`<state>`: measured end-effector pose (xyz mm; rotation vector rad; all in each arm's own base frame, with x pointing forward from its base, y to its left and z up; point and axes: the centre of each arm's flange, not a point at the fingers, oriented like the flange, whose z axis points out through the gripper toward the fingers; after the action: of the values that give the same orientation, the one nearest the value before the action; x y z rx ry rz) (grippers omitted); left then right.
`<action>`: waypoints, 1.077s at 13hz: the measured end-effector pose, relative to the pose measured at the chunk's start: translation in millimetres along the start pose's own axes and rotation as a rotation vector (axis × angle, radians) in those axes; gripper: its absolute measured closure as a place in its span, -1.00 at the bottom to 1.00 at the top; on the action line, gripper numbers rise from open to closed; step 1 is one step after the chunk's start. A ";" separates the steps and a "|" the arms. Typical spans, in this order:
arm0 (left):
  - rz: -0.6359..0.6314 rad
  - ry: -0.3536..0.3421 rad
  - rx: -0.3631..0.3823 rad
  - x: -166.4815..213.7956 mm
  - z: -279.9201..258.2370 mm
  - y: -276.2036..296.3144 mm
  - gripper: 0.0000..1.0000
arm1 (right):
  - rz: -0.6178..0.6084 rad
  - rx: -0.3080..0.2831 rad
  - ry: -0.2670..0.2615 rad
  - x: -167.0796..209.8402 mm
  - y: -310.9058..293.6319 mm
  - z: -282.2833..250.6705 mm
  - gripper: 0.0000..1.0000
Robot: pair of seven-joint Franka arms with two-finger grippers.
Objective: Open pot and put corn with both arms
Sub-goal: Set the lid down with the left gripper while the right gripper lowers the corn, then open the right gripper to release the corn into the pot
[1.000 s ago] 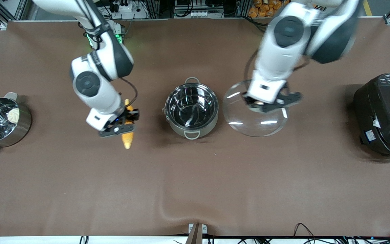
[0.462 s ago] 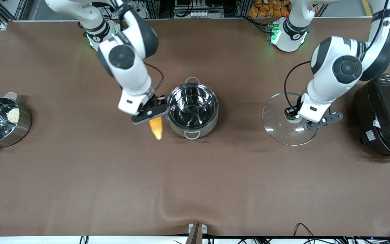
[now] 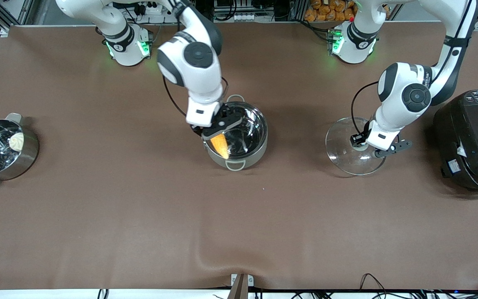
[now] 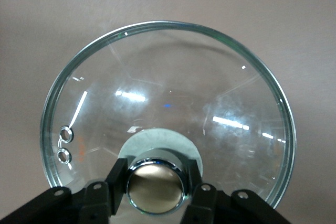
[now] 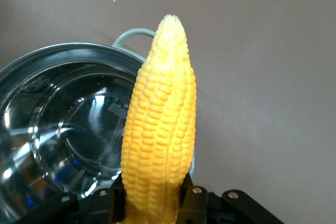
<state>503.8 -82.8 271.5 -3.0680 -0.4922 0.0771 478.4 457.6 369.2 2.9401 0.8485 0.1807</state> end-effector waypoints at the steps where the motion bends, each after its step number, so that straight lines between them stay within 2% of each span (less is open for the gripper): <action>1: -0.002 -0.006 0.000 -1.4 9.1 -6.2 0.00 | -0.013 -0.012 -0.003 -0.4 -16.1 7.0 0.22; 4: -0.010 -0.023 -0.001 -2.9 29.8 -15.5 0.00 | -0.045 -0.068 0.000 -5.8 -60.3 26.8 0.22; 8: -0.027 -0.040 -0.001 -0.2 44.4 -23.2 0.00 | -0.069 -0.141 -0.001 -10.4 -78.2 53.0 0.22; 13: -0.026 -0.048 0.001 -1.2 49.0 -22.8 0.00 | -0.089 -0.160 0.006 -6.0 -83.0 60.7 0.22; 14: -0.026 -0.049 0.001 -1.3 49.3 -22.8 0.00 | -0.090 -0.159 0.009 -6.1 -86.2 60.0 0.07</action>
<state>492.9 -60.4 223.3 -3.0640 -0.5339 0.1521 436.0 524.7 300.0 2.7500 0.9204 0.2438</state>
